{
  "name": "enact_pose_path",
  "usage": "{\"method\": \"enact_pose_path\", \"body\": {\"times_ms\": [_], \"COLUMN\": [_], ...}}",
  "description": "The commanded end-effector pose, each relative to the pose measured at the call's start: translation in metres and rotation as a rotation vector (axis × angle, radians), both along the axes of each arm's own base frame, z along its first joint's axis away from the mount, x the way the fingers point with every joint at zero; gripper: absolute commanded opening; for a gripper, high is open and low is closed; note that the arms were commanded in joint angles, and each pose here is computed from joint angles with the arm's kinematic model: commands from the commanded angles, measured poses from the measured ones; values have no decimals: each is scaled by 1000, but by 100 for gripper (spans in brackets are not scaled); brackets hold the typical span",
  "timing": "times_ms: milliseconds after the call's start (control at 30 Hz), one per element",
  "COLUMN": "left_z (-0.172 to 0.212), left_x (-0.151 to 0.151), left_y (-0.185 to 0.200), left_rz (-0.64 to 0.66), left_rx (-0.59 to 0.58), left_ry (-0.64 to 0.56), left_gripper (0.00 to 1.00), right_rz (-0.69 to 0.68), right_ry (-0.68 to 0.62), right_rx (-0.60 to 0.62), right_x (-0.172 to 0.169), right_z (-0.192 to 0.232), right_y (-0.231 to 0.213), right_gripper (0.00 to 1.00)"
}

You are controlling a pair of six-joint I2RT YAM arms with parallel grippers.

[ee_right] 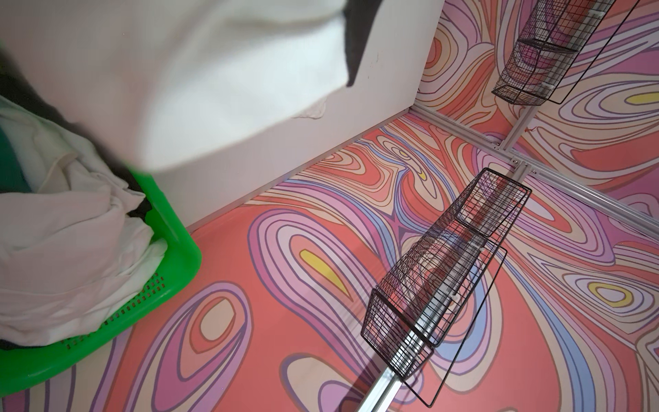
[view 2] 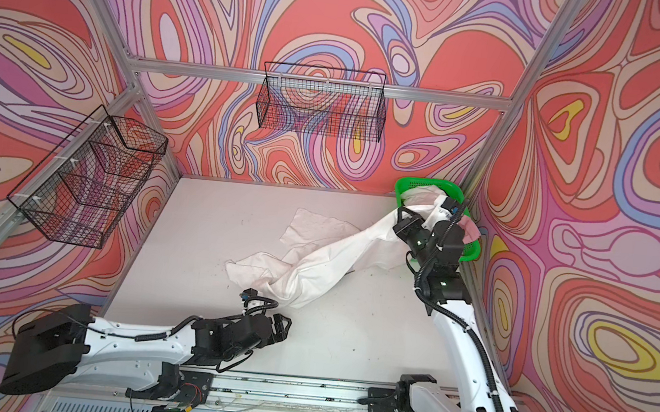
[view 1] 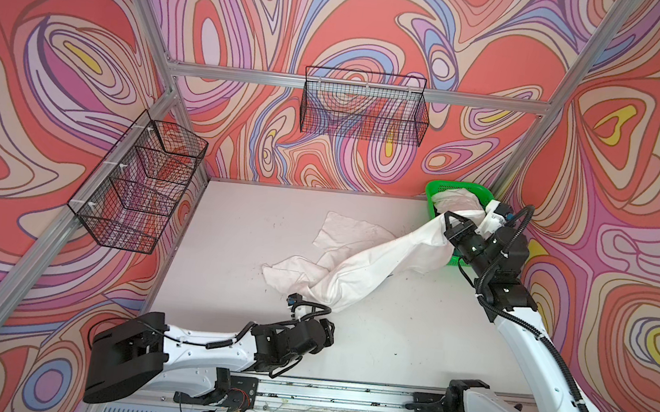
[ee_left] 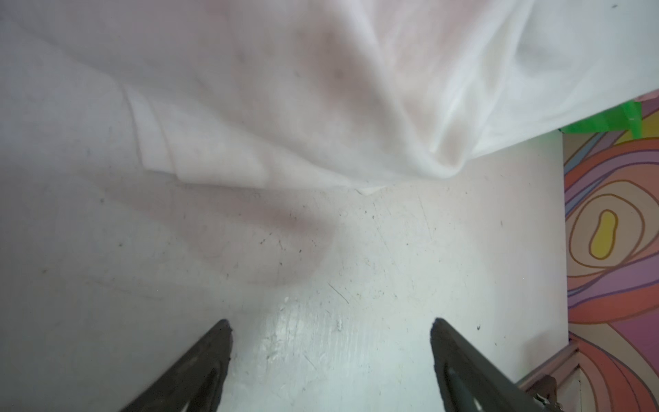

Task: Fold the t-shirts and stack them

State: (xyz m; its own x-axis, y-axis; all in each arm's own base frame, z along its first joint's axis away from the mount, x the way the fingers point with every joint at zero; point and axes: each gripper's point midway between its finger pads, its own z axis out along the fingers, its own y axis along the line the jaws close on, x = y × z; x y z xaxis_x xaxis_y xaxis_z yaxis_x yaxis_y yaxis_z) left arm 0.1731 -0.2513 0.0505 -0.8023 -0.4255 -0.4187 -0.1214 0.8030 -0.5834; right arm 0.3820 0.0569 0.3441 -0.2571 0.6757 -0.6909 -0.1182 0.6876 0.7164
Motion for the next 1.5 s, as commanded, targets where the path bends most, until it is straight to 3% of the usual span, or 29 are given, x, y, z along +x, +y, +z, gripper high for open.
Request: {"method": "enact_pose_path", "body": {"times_ms": [0, 267, 433, 567, 1000, 1300, 1467], "left_z": [31, 15, 4, -13, -41, -57, -49], "left_x": [28, 44, 47, 46, 64, 77, 90], "left_y": [-24, -73, -72, -77, -52, -24, -5], "left_rz": [54, -209, -364, -475, -528, -527, -503], "left_rx": [-18, 221, 480, 614, 976, 1080, 1082], "left_ry": [-106, -144, -134, -109, -145, -125, -117], "left_gripper": [87, 85, 81, 81, 76, 50, 25], "right_rz": [13, 38, 39, 46, 57, 70, 67], "right_ry": [-42, -53, -70, -80, -97, -107, -110], "right_rx": [20, 24, 15, 15, 18, 28, 28], "right_x": [0, -1, -4, -4, -7, -10, -11], "right_z": [17, 22, 30, 35, 45, 52, 54], "right_y": [1, 5, 5, 6, 8, 10, 9], "right_gripper": [0, 0, 0, 0, 0, 0, 0]}}
